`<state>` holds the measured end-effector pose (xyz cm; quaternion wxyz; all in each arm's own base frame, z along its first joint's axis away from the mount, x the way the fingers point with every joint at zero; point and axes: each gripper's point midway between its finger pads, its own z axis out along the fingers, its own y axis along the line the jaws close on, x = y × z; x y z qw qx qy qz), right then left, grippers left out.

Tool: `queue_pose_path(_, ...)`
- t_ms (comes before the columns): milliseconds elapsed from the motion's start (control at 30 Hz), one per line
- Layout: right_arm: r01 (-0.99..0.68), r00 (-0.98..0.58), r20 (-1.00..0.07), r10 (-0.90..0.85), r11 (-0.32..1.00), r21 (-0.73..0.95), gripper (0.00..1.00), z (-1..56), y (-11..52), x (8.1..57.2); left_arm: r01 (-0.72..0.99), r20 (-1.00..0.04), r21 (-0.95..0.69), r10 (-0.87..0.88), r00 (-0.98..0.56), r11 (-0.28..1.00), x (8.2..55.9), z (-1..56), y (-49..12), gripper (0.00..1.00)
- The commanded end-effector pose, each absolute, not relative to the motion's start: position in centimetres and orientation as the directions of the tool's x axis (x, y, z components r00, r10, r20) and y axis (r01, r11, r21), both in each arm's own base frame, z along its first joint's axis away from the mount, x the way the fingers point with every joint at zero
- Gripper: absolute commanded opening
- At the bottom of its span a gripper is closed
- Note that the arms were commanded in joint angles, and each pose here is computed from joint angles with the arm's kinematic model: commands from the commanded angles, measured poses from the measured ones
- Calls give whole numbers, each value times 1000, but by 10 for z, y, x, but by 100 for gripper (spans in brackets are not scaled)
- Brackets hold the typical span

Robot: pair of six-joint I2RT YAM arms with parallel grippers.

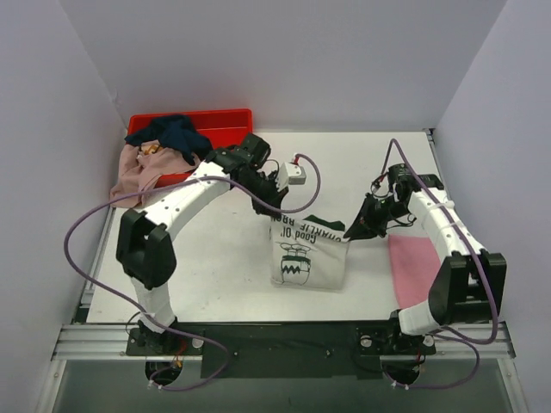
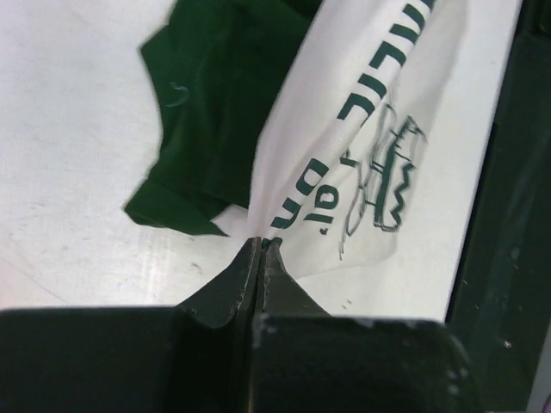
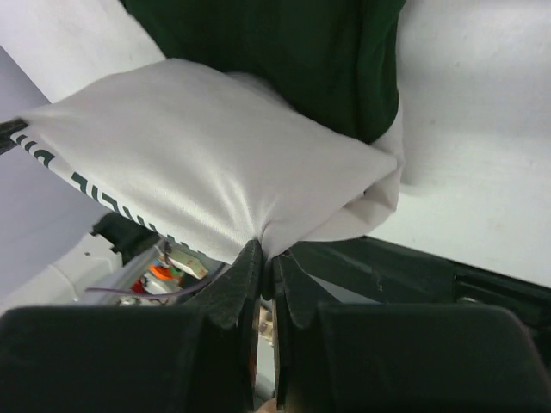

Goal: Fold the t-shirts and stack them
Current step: Fold the long partially folded tshirt into a neat square

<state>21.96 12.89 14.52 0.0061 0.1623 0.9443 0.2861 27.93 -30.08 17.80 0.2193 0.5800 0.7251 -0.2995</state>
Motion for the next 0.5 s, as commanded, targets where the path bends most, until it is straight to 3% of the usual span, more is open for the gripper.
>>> queue_pose_path(0,343,-924,67,376,740,579,0,133,119,265,951,-664,-158,685,-301,265,339,175,-299,0)
queue_pose_path(267,418,-892,96,441,727,545,0,99,114,334,896,-577,-233,688,-441,378,393,125,-299,0)
queue_pose_path(400,451,-877,103,470,727,517,6,80,111,360,881,-545,-237,695,-469,409,403,101,-294,0)
queue_pose_path(467,469,-866,101,490,723,507,14,73,109,372,867,-542,-226,682,-491,445,413,94,-292,0)
